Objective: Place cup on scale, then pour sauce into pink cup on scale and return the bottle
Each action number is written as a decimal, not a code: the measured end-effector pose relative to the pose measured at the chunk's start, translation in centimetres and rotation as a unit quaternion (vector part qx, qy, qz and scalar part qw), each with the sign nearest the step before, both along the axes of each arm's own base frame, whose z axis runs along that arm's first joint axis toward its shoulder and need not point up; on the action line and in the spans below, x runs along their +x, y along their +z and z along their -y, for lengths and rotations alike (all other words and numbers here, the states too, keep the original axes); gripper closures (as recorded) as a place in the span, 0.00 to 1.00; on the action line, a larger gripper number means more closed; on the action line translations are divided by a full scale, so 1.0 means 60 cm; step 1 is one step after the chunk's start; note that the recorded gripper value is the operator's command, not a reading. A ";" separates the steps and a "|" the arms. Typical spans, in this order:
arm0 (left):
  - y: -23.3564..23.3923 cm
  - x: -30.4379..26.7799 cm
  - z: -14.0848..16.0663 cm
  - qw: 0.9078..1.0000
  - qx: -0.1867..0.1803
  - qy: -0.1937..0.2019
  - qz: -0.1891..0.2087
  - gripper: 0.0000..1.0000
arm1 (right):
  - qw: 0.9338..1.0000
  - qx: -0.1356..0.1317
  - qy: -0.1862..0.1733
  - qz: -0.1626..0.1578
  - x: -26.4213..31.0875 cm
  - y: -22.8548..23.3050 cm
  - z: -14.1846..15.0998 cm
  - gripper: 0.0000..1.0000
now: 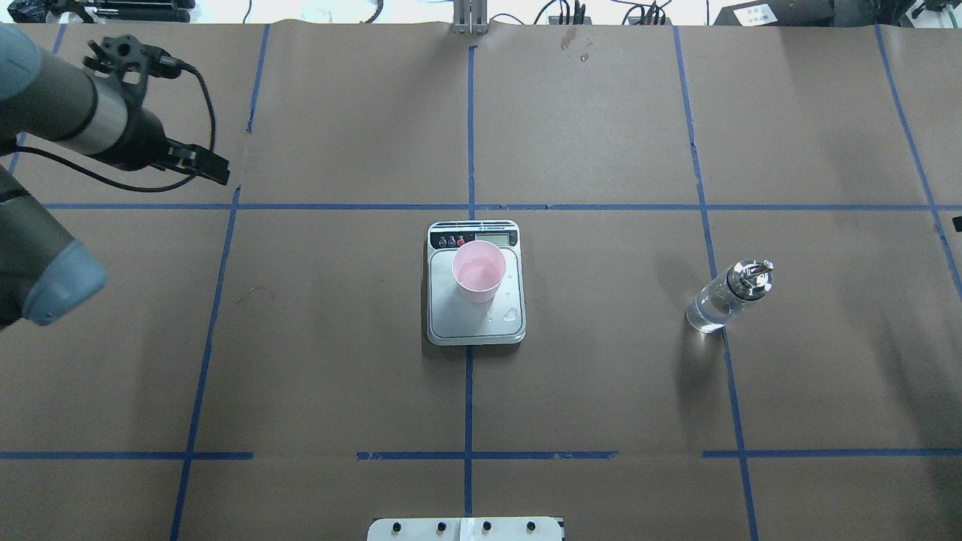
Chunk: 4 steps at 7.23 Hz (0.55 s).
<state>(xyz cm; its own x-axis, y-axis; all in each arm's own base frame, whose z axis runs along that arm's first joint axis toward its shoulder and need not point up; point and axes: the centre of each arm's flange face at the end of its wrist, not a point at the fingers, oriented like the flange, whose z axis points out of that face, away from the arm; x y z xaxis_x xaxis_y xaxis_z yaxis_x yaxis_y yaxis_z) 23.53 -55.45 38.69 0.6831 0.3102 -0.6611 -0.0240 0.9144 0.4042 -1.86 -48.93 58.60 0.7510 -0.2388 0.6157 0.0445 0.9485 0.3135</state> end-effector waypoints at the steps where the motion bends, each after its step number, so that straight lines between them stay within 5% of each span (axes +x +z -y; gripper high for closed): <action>1: 0.063 -0.095 0.033 1.000 0.005 0.017 0.010 0.00 | 1.000 -0.019 -0.022 -0.004 0.021 -0.014 0.025 0.00; 4: 0.254 -0.395 0.068 0.999 -0.034 0.030 -0.012 0.00 | 0.994 -0.085 -0.046 0.052 0.041 0.003 0.036 0.00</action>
